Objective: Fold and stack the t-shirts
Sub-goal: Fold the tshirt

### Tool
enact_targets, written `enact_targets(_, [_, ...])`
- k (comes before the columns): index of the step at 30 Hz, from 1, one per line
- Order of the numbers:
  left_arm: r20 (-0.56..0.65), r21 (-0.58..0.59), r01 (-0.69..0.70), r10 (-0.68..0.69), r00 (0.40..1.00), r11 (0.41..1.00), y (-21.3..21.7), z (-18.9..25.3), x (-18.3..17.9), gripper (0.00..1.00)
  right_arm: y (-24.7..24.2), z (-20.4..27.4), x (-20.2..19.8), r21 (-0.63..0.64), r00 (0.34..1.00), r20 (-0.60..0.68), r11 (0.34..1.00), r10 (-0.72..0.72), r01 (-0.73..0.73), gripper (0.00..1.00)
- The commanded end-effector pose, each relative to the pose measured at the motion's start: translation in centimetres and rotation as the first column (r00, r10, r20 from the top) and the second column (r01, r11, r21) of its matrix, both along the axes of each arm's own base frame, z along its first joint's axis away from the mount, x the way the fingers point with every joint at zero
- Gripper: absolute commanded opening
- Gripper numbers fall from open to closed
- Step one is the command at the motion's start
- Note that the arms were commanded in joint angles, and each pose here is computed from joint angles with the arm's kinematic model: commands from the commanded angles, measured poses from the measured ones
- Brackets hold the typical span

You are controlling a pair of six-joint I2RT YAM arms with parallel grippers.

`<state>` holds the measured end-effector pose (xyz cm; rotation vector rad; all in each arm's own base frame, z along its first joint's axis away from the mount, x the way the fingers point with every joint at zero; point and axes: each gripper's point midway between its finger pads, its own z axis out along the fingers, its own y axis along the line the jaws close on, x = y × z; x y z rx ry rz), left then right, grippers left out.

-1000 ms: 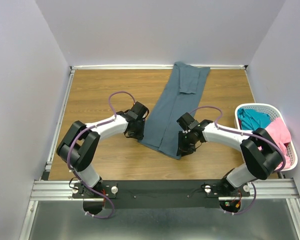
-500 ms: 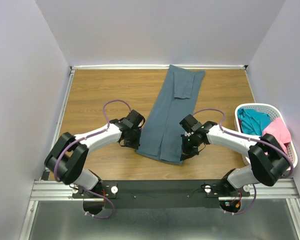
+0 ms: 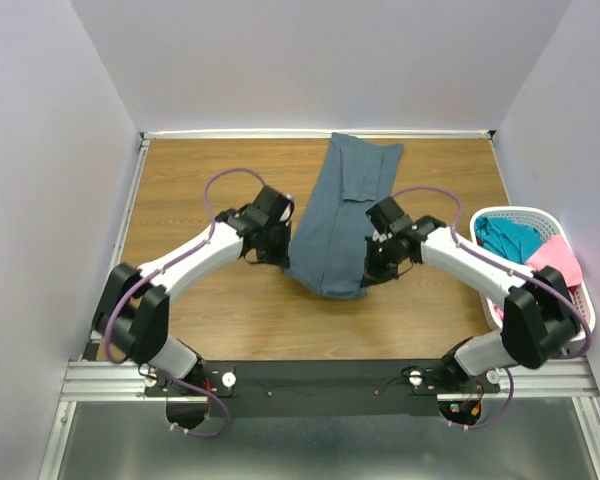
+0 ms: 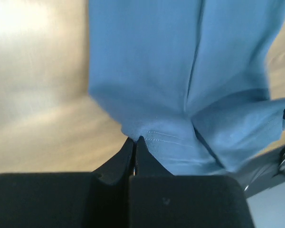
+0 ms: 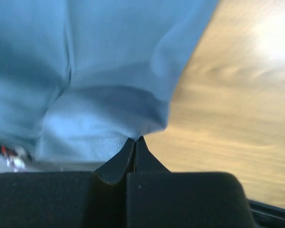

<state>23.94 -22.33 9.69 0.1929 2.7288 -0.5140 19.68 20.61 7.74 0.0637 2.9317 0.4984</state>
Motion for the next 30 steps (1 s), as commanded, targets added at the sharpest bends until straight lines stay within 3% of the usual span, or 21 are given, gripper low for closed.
enact_targets(1, [0.022,-0.003,0.0,0.001,1.0,1.0,-1.1,0.3,4.5,0.0,-2.9,-0.4,4.7,-0.149,0.996,0.094,0.989,-0.008,0.022,0.01])
enact_targets(5, [0.071,0.002,-0.045,0.045,0.996,0.999,-2.5,0.4,10.4,0.0,-4.6,1.1,10.4,-0.261,0.974,0.225,0.962,-0.021,0.082,0.0])
enact_targets(14, [0.24,0.039,-0.157,0.143,0.96,0.987,-2.2,1.7,19.5,0.0,-8.0,1.2,16.5,-0.38,0.949,0.314,0.912,-0.028,0.153,0.01])
enact_targets(30, [0.261,0.03,-0.106,0.095,0.961,0.994,-3.9,-1.6,22.3,0.0,-9.0,-1.0,19.7,-0.416,0.931,0.365,0.892,-0.015,0.177,0.01])
